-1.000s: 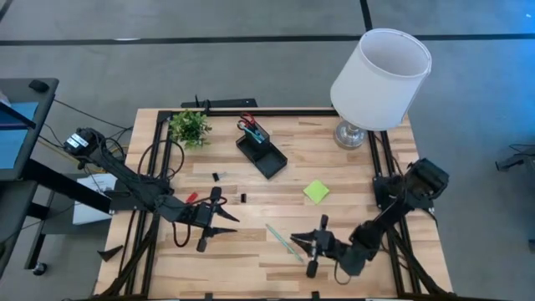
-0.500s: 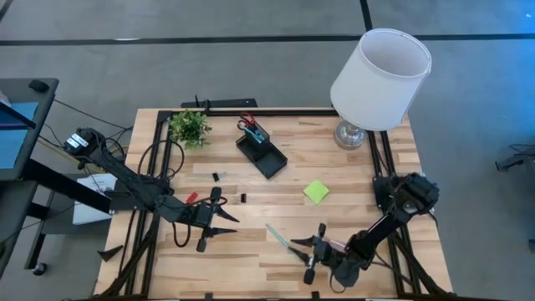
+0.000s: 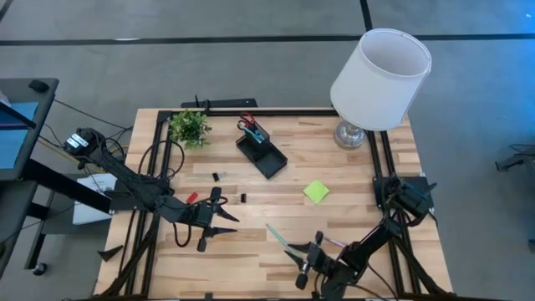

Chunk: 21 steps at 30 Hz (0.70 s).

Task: Pick and place office supplies into organizer
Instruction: Put the blue pencil into the desk organizer

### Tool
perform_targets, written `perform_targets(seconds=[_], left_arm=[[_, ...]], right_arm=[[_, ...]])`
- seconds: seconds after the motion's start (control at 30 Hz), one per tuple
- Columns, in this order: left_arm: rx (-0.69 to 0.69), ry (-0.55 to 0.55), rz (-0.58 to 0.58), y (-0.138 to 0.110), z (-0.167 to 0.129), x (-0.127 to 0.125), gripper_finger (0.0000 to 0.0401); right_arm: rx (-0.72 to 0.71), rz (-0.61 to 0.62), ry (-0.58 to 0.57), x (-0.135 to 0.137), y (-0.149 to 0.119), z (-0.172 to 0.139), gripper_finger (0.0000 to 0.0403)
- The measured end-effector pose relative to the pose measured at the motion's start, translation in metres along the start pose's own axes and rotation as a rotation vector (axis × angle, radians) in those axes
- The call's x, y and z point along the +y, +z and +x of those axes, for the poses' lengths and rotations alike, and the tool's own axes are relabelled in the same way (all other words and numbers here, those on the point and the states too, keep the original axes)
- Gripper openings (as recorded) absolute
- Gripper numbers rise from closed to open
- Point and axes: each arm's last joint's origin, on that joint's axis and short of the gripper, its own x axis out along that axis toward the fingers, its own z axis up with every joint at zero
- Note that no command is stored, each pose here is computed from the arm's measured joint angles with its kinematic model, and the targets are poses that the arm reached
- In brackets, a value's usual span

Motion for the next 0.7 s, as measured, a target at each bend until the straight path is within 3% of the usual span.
perform_targets(seconds=[0.33, 0.7], left_arm=[[-0.004, 0.054, -0.009, 0.000, 0.000, 0.002, 0.0125], [0.004, 0.053, -0.015, -0.001, 0.000, 0.001, 0.0125]], right_arm=[[0.109, 0.066, 0.035, -0.004, -0.010, 0.009, 0.0098], [0.135, 0.015, -0.017, -0.009, -0.037, 0.031, 0.0098]])
